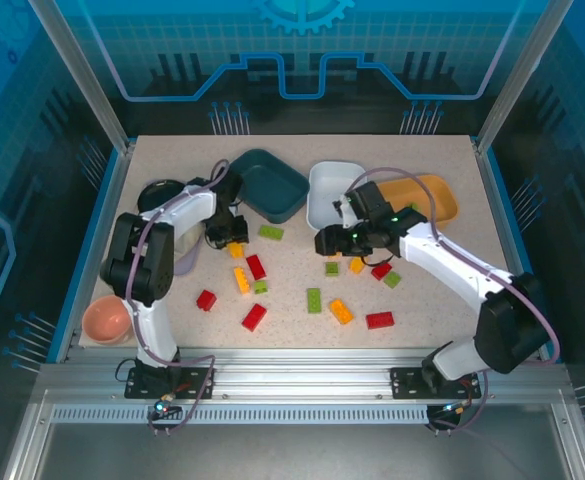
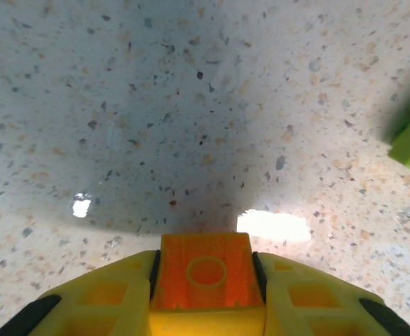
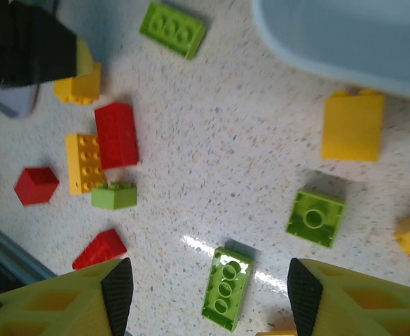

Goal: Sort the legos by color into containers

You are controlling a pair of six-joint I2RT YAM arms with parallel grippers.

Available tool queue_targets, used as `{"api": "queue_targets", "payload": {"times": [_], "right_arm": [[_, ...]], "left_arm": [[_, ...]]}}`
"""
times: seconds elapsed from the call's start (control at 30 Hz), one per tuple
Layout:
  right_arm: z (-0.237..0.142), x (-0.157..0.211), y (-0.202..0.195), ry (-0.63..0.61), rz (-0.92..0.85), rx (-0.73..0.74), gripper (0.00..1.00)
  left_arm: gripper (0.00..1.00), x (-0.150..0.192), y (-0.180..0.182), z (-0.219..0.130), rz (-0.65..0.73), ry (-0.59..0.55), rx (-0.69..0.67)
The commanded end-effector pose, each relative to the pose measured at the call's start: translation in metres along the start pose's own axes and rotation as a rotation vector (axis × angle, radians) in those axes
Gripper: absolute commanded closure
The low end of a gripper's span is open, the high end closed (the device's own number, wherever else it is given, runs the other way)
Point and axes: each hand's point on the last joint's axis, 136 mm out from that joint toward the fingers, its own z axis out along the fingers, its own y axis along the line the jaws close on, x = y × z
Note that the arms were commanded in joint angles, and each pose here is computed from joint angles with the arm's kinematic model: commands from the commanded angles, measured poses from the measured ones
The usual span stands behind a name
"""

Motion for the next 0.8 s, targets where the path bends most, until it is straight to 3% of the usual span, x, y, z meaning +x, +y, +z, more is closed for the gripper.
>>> {"api": "queue_targets", "payload": {"times": [0.0, 0.17, 0.43, 0.7, 0.77], "right_arm": [[-0.041, -0.034, -0.013, -0.17, 0.11, 0.018, 0.38], [-0.05, -0.047, -0.04, -0.207, 0.27, -0.009, 0.38], [-0.058, -0.062, -0.04, -0.233, 0.31, -0.078, 0.36], [-0.059, -0.063, -0.045, -0.22, 0.325, -0.065, 0.36], [-0.059, -0.058, -0.048, -0.2, 0.319, -0.046, 0.36]], "left_arm": [[0.75, -0.038, -0.031, -0.074, -0.026, -0.171, 0.105], [0.75, -0.088, -0.064, -0.095, -0.056, -0.24, 0.166], [0.74, -0.158, -0.109, -0.046, -0.136, -0.234, 0.234], [0.71, -0.166, -0.12, 0.004, -0.19, -0.167, 0.258], [0.65, -0.166, -0.118, 0.007, -0.204, -0.163, 0.254]]}}
